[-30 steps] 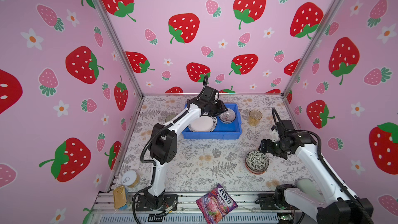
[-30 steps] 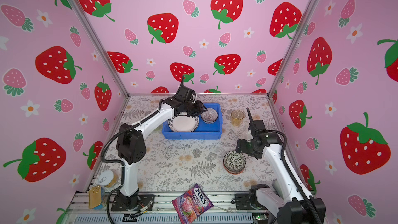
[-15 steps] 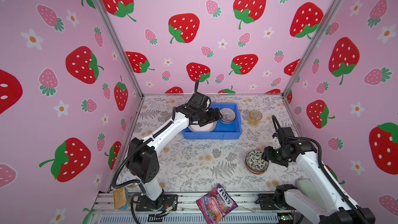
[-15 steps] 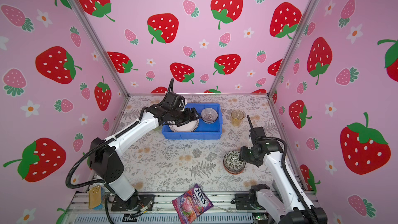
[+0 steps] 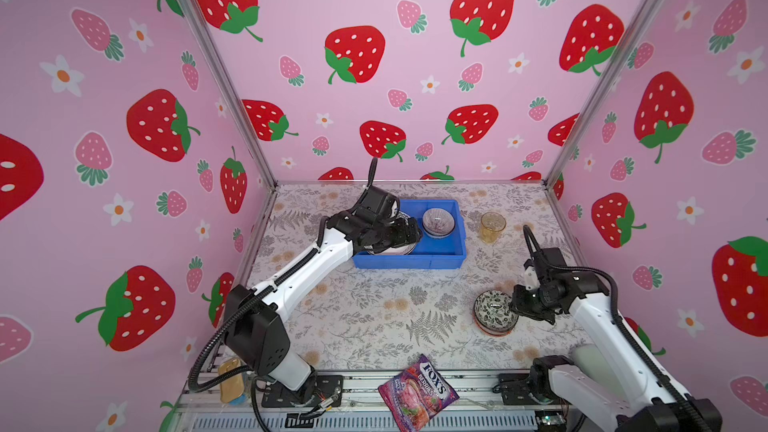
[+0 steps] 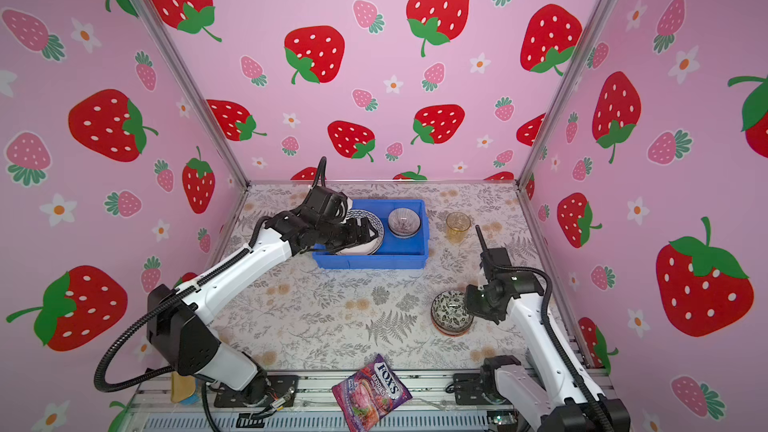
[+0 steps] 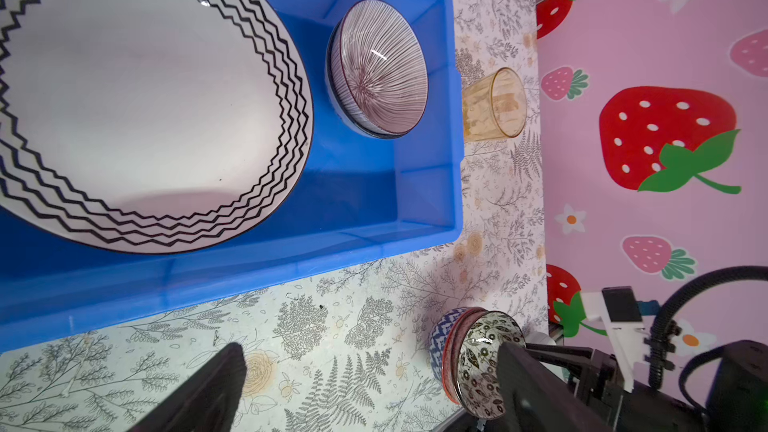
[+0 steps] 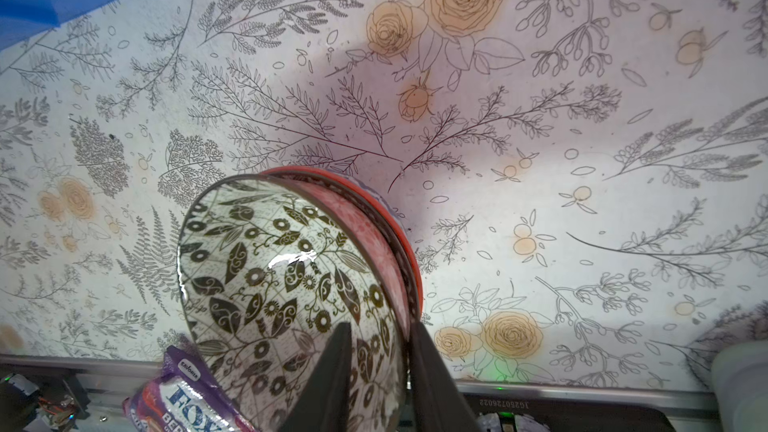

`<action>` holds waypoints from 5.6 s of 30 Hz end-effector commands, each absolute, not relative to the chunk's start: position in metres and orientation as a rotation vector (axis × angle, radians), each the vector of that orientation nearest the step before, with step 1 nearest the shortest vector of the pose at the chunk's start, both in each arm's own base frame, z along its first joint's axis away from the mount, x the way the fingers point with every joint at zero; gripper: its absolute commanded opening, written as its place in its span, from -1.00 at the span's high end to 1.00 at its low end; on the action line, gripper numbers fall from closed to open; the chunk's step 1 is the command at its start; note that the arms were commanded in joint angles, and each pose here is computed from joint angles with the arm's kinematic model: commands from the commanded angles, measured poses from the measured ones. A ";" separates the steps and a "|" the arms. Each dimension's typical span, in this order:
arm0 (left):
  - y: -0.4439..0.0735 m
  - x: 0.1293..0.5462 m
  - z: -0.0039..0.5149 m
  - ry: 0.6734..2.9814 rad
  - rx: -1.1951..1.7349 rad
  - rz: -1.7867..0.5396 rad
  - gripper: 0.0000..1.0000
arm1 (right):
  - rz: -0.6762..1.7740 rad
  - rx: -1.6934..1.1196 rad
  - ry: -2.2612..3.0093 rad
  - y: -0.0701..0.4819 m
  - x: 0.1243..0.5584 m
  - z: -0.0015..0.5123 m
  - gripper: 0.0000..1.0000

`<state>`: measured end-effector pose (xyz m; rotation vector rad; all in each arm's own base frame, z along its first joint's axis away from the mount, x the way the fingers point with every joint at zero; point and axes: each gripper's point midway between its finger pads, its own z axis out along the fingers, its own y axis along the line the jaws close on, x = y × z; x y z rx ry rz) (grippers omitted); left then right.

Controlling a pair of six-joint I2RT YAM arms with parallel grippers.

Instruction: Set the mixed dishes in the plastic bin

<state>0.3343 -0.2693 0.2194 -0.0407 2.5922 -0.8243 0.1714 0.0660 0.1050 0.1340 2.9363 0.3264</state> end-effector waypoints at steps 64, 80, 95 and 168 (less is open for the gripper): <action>-0.273 0.324 0.184 2.688 -0.027 -0.782 -0.94 | 0.405 0.084 2.970 0.077 0.170 0.089 0.42; -0.274 0.321 0.187 2.688 -0.022 -0.782 -0.94 | 0.424 0.087 2.935 0.079 0.175 0.103 0.85; -0.310 0.282 0.206 2.699 0.141 -0.801 -0.95 | 0.456 0.054 2.855 0.085 0.190 0.147 0.96; -0.301 0.293 0.165 2.834 0.172 -0.416 0.86 | 0.679 -0.403 2.737 0.245 0.253 0.185 0.99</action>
